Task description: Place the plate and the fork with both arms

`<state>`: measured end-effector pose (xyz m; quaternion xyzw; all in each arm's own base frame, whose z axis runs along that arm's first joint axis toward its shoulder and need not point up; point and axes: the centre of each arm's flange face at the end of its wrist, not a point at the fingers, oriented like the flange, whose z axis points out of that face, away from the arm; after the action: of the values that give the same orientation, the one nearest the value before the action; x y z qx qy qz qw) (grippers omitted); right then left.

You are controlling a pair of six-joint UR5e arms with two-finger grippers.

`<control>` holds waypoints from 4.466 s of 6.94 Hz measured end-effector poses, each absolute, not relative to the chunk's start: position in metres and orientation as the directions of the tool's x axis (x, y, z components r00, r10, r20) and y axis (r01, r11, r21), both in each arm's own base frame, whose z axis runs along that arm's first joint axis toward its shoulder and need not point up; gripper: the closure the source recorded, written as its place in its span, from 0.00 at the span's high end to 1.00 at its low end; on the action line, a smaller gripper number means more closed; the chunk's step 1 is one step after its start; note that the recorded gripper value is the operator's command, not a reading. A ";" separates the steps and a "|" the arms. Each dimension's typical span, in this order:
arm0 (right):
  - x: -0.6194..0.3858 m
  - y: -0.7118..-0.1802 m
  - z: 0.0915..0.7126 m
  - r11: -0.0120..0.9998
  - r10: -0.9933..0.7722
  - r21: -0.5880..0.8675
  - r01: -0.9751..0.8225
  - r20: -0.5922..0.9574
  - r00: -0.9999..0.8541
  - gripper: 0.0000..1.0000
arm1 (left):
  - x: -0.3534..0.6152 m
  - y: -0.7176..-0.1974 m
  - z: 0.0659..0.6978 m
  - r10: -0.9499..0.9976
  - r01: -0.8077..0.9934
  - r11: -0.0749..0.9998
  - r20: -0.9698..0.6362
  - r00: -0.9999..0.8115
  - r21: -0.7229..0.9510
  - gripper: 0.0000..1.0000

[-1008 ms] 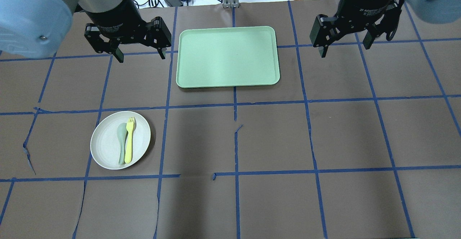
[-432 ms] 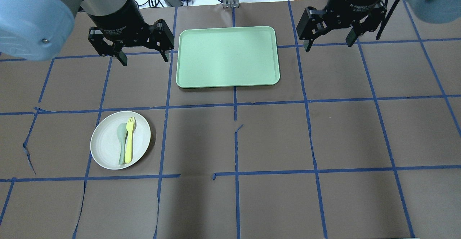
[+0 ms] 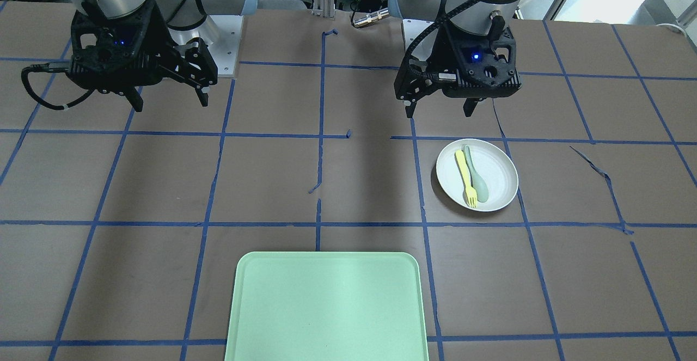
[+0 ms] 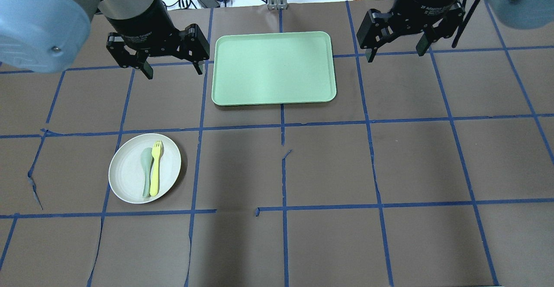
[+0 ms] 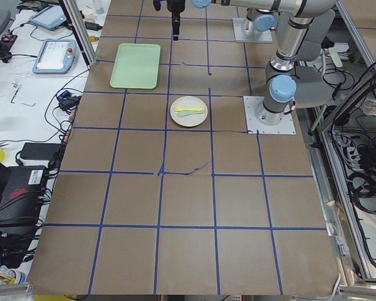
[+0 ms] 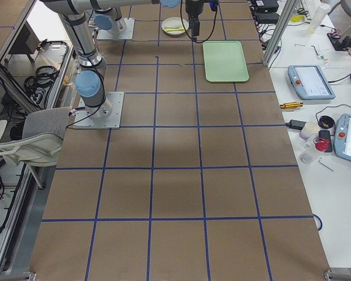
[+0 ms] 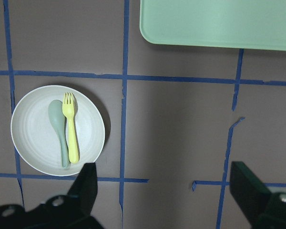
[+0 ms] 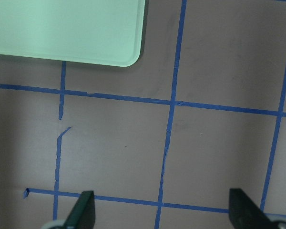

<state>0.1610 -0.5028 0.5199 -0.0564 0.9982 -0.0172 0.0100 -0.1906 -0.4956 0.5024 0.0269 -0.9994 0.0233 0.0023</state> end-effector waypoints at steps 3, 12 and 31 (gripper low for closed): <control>0.160 -0.504 0.516 0.992 -0.120 -0.026 -0.120 0.001 -0.993 1.00 | -0.191 -0.492 0.506 0.022 0.021 0.998 0.010 -1.000 -0.054 1.00; 0.162 -0.508 0.514 0.992 -0.124 -0.033 -0.124 0.006 -0.992 1.00 | -0.152 -0.495 0.455 0.053 0.053 0.999 -0.011 -0.999 0.007 1.00; 0.162 -0.508 0.512 0.993 -0.114 -0.026 -0.114 0.004 -0.993 1.00 | 0.076 -0.496 0.247 -0.139 -0.134 0.990 0.223 -0.965 0.037 0.00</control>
<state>0.1624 -0.5078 0.5117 -0.0572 0.9983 -0.0129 -0.0013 0.0759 -0.4963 0.2468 0.0686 -0.9911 -0.0108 0.1135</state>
